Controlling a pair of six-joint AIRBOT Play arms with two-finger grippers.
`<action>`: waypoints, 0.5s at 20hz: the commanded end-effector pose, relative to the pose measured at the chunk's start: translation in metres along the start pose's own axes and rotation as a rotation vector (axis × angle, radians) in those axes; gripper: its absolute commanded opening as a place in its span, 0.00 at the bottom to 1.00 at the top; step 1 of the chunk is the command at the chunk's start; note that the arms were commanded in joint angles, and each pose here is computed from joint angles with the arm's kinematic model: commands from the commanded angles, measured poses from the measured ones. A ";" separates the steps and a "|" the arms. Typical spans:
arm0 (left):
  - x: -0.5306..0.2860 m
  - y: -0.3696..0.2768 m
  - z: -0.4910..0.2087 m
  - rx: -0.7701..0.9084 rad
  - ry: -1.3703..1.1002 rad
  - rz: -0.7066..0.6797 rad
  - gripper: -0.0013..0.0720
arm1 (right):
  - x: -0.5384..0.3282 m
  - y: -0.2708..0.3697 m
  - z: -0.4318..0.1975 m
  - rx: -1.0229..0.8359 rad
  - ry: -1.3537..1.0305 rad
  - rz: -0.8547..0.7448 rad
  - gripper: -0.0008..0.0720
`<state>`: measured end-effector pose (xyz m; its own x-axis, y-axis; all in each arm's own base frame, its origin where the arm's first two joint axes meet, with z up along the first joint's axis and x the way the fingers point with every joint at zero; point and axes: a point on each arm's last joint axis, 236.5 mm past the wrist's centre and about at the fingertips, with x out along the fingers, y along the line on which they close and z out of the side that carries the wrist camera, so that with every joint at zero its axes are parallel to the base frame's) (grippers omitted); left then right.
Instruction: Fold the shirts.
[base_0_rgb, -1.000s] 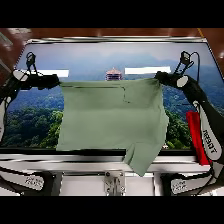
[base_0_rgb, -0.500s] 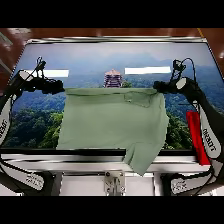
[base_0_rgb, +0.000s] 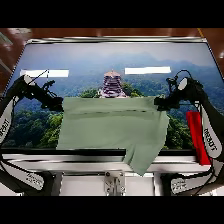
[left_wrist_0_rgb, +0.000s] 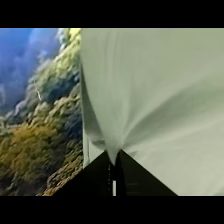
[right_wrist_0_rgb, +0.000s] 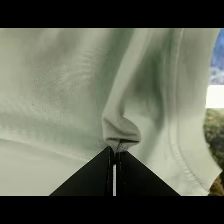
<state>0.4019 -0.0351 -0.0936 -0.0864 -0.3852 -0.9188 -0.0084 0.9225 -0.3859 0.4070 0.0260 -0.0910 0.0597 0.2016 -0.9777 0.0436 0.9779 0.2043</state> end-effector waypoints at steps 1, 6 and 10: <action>0.009 0.004 -0.009 -0.036 0.050 0.003 0.07 | 0.008 0.005 -0.018 0.040 0.086 0.021 0.12; -0.018 0.005 -0.014 -0.051 0.049 -0.005 0.67 | -0.036 -0.006 -0.032 -0.014 0.088 -0.014 0.82; -0.061 0.027 -0.063 -0.109 0.106 -0.015 0.70 | -0.107 -0.070 -0.088 0.005 0.176 -0.168 0.82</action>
<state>0.3764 -0.0050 -0.0627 -0.1356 -0.3893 -0.9111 -0.0844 0.9208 -0.3809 0.3560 -0.0182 -0.0371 -0.0345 0.1244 -0.9916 0.0438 0.9915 0.1229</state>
